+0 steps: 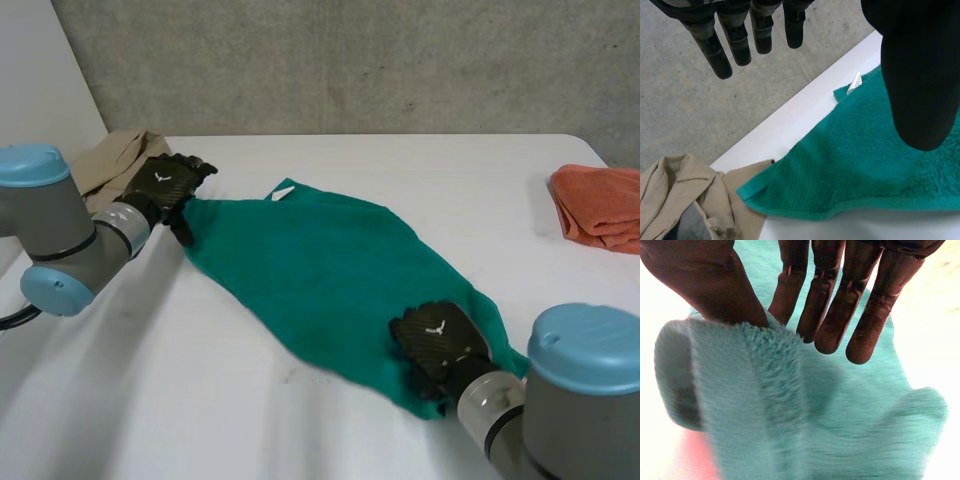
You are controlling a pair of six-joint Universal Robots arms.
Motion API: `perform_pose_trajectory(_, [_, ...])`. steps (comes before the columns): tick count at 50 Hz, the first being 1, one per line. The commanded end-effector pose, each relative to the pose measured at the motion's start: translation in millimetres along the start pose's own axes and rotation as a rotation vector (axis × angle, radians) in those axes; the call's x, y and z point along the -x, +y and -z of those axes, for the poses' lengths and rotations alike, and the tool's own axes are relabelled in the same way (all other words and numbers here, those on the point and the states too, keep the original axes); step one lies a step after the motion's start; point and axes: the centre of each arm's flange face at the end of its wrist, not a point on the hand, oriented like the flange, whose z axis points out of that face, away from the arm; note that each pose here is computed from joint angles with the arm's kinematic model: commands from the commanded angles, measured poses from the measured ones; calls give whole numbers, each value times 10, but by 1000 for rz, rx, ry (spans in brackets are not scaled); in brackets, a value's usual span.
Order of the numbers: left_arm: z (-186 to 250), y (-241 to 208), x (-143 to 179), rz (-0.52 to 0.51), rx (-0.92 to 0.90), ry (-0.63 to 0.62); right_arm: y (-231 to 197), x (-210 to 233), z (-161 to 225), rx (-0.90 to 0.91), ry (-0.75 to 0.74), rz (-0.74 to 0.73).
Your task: Fold the laundry.
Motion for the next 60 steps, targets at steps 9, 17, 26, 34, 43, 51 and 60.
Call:
perform_pose_trajectory(9, [36,184,232,7,45,-39,-225,-1221,-224,-11,311,315])
perform_pose_trajectory(17, [28,258,148,14,58,-7,-179,-1393,-554,4,322,309])
perform_pose_trajectory(26, [58,315,-3,4,62,73,-206,-1491,-735,-11,339,313])
perform_pose_trajectory(34, [40,316,1,-58,57,77,-184,-1707,-924,-10,380,310])
perform_pose_trajectory(43, [44,388,-33,-77,77,90,-179,-1899,-1113,-3,429,305])
perform_pose_trajectory(51, [22,468,-49,-122,90,97,-186,-1872,-1119,5,426,300])
perform_pose_trajectory(60, [-31,540,-55,-121,97,99,-163,-1849,-1111,13,420,295])
